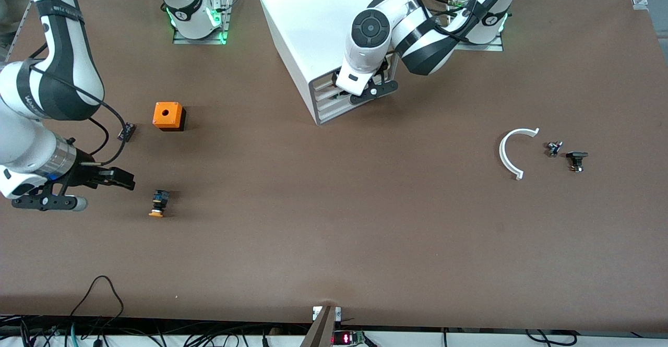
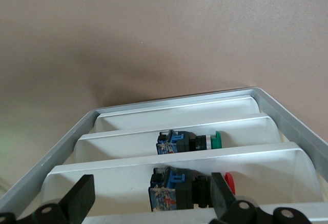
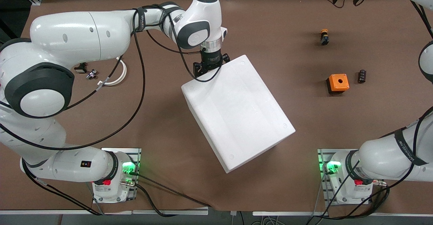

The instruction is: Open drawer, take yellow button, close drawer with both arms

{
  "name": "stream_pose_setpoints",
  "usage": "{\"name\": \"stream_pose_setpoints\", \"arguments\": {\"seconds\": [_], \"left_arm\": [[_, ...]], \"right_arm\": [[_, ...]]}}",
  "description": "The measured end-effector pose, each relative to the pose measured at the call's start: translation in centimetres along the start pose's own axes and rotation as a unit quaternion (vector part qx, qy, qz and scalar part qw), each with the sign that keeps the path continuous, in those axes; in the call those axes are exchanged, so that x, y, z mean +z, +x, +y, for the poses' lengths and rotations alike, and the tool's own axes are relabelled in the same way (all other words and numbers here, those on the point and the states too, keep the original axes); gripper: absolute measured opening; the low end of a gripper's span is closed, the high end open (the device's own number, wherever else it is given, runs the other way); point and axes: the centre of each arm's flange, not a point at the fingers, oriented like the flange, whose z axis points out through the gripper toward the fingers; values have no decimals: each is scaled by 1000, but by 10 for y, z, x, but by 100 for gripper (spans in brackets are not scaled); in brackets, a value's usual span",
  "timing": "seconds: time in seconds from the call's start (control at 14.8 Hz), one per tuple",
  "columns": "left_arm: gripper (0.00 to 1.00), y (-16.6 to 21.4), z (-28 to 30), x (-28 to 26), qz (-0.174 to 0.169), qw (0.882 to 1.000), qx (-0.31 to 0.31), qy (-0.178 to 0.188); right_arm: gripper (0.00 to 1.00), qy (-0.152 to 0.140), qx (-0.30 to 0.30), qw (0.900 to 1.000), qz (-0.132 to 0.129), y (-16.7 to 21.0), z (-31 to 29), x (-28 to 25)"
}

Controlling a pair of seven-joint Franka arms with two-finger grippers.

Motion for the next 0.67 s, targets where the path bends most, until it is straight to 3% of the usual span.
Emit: {"name": "stream_pose_setpoints", "arguments": {"seconds": [0.34,0.67], "left_arm": [[99,15,-5,-13,-4,1000,-1,-8],[99,77,-39,-85,-12,1000,14,-12]], "right_arm": [[99,-16,0,1000,7,-16,-16,-49],[99,-20,8,1000,5,-37,-8,-98]]}}
